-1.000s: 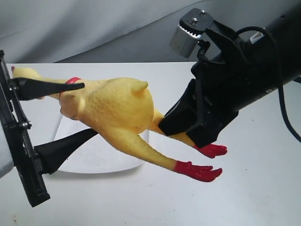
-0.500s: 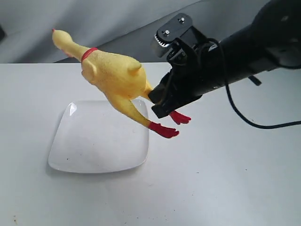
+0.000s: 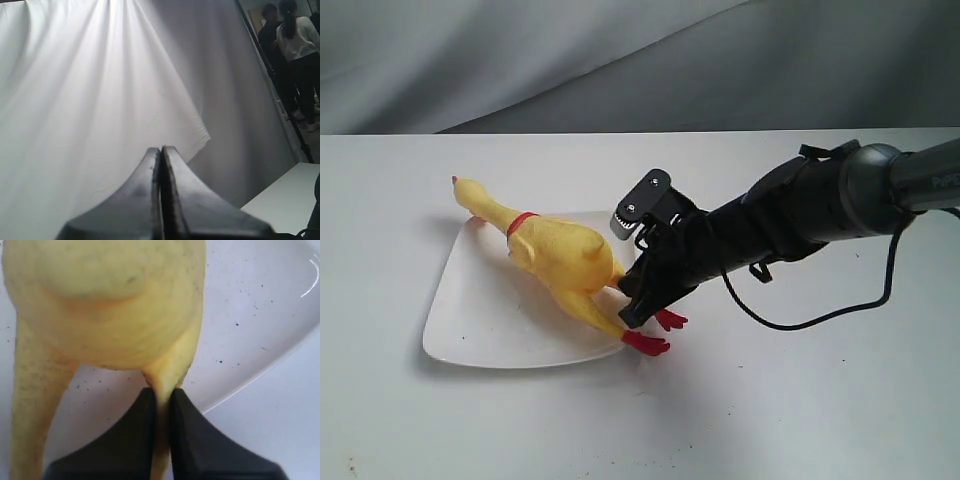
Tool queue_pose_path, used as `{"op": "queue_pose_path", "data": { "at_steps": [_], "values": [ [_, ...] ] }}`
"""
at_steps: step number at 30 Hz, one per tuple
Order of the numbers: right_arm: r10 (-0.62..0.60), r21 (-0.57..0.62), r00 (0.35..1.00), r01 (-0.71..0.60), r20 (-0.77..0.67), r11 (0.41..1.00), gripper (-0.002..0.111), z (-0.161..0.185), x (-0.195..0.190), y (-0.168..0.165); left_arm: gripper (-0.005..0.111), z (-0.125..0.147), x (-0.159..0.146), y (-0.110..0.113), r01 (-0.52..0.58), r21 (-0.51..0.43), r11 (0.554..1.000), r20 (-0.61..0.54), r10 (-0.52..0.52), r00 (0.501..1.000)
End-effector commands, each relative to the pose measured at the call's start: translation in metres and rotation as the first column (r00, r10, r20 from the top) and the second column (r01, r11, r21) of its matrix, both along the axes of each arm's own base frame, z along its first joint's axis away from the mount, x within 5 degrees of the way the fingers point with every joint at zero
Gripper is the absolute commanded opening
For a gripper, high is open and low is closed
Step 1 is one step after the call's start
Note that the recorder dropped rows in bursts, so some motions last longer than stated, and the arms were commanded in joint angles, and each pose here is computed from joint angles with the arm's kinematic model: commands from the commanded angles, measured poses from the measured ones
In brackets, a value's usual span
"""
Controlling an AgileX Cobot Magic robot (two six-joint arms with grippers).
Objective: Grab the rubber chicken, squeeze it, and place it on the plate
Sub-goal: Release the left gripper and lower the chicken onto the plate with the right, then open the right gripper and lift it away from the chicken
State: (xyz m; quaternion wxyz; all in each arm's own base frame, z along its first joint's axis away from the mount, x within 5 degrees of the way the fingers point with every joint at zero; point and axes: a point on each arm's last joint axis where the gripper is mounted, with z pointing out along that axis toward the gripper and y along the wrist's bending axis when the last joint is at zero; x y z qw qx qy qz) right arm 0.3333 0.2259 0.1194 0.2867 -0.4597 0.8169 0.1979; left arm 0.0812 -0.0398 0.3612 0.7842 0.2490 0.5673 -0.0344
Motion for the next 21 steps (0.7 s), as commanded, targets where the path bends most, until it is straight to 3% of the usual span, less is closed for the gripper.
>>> {"op": "queue_pose_path", "data": {
  "at_steps": [1, 3, 4, 7, 10, 14, 19, 21],
  "values": [
    [-0.003, 0.012, 1.0, 0.003, 0.011, 1.0, 0.0, 0.003, 0.002, 0.001, 0.001, -0.001, 0.0, 0.002, -0.011, -0.015, 1.0, -0.026, 0.01, 1.0],
    [-0.018, 0.014, 1.0, 0.018, 0.003, 1.0, 0.007, 0.003, 0.002, 0.001, 0.001, -0.001, 0.0, 0.002, -0.012, -0.015, 1.0, -0.028, 0.011, 1.0],
    [-0.029, 0.01, 1.0, 0.029, -0.011, 1.0, 0.022, 0.003, 0.001, 0.0, 0.001, -0.001, 0.0, 0.002, -0.013, -0.015, 1.0, -0.029, 0.013, 0.999],
    [-0.034, -0.006, 0.999, 0.034, -0.011, 0.999, 0.044, 0.008, 0.001, -0.001, 0.001, -0.003, 0.001, 0.003, -0.028, -0.009, 1.0, -0.048, 0.028, 0.998],
    [-0.024, -0.041, 1.0, 0.024, 0.014, 0.999, 0.051, 0.026, -0.002, -0.006, 0.001, -0.005, 0.002, 0.005, -0.051, 0.0, 0.999, -0.075, 0.051, 0.996],
    [-0.057, -0.077, 0.993, 0.065, 0.105, 0.995, 0.04, 0.08, -0.01, -0.02, 0.001, -0.006, 0.003, 0.005, -0.059, 0.003, 0.998, -0.085, 0.059, 0.995],
    [-0.105, -0.014, 0.959, 0.113, 0.262, 0.993, 0.0, 0.17, -0.041, -0.042, 0.001, -0.006, 0.003, 0.005, -0.059, 0.003, 0.998, -0.085, 0.059, 0.995],
    [-0.111, 0.035, 0.937, 0.106, 0.33, 0.994, 0.0, 0.202, -0.058, -0.051, 0.001, -0.006, 0.003, 0.005, -0.059, 0.003, 0.998, -0.085, 0.059, 0.995]
  ]
}}
